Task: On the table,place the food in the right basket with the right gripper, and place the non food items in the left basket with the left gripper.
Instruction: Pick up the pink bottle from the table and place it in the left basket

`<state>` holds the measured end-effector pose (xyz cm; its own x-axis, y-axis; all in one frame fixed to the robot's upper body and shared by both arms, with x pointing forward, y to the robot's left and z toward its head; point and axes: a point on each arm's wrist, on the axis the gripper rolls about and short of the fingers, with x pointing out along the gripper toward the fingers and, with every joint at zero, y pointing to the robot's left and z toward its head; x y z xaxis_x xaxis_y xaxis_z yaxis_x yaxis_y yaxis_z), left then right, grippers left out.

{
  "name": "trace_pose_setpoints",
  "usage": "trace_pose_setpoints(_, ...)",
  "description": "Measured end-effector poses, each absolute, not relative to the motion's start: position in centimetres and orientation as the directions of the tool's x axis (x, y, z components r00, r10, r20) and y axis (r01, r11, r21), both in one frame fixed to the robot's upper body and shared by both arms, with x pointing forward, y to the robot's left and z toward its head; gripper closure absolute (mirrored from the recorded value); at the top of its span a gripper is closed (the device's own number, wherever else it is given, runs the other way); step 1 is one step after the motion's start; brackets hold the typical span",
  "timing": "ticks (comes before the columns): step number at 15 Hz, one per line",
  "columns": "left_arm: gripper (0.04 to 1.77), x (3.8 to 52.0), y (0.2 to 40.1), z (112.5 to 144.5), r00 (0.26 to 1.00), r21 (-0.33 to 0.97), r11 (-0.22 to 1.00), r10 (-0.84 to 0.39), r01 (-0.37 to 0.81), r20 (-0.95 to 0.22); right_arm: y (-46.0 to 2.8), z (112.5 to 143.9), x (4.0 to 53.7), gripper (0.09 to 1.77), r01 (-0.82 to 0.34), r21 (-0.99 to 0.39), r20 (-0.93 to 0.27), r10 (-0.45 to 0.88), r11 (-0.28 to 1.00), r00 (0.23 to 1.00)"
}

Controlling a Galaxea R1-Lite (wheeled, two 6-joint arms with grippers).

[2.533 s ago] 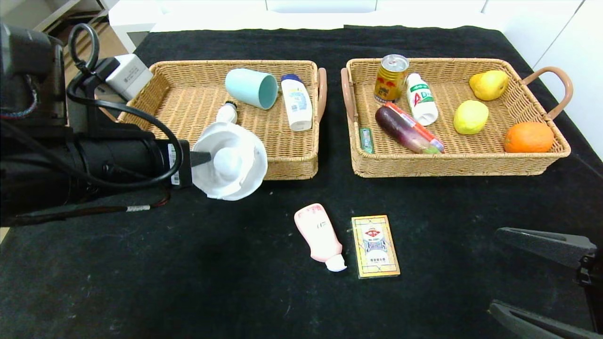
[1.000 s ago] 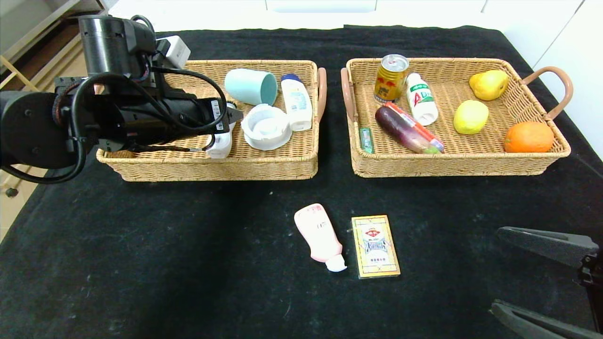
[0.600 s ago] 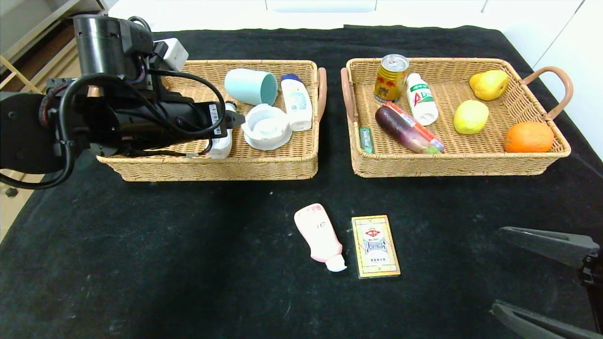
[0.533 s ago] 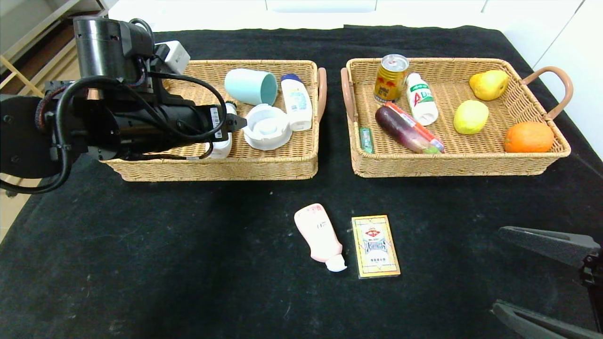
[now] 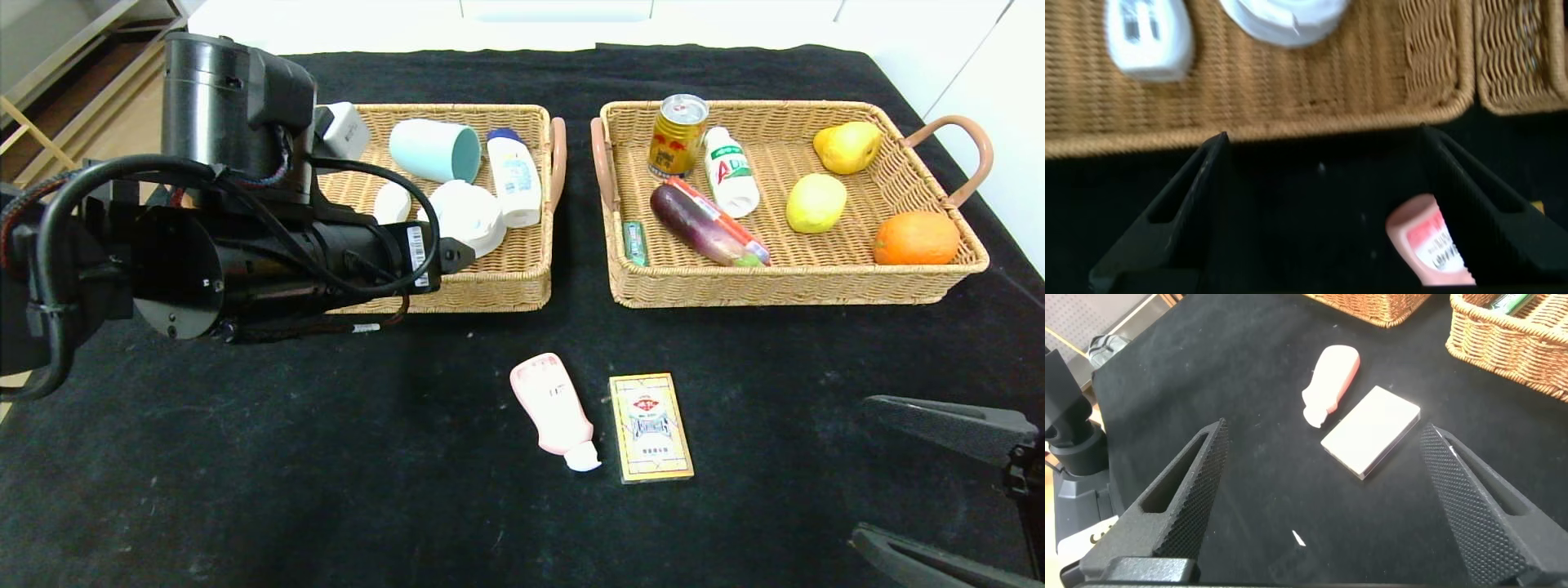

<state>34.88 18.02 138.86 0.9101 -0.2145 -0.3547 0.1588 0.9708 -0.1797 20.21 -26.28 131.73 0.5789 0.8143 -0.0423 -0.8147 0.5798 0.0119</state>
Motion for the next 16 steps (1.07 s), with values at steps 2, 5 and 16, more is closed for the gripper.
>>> trace_pose_setpoints(2,0.15,33.9,16.6,138.3,0.892,-0.179,0.969,-0.23,0.171,-0.389,-26.3,131.7,20.2,0.15,-0.815,0.014,-0.046,0.815,0.579,0.578)
trace_pose_setpoints(5,0.13,33.2,14.5,137.1,0.88,-0.177,0.971,-0.223,0.162,-0.419,-26.2,131.5,20.4,0.15,-0.815,0.018,-0.055,0.815,0.579,0.577)
trace_pose_setpoints(16,0.11,31.9,8.8,133.9,0.87,-0.11,0.982,-0.186,0.152,-0.456,-25.9,131.0,20.3,0.15,-0.827,0.023,-0.073,0.826,0.562,0.56)
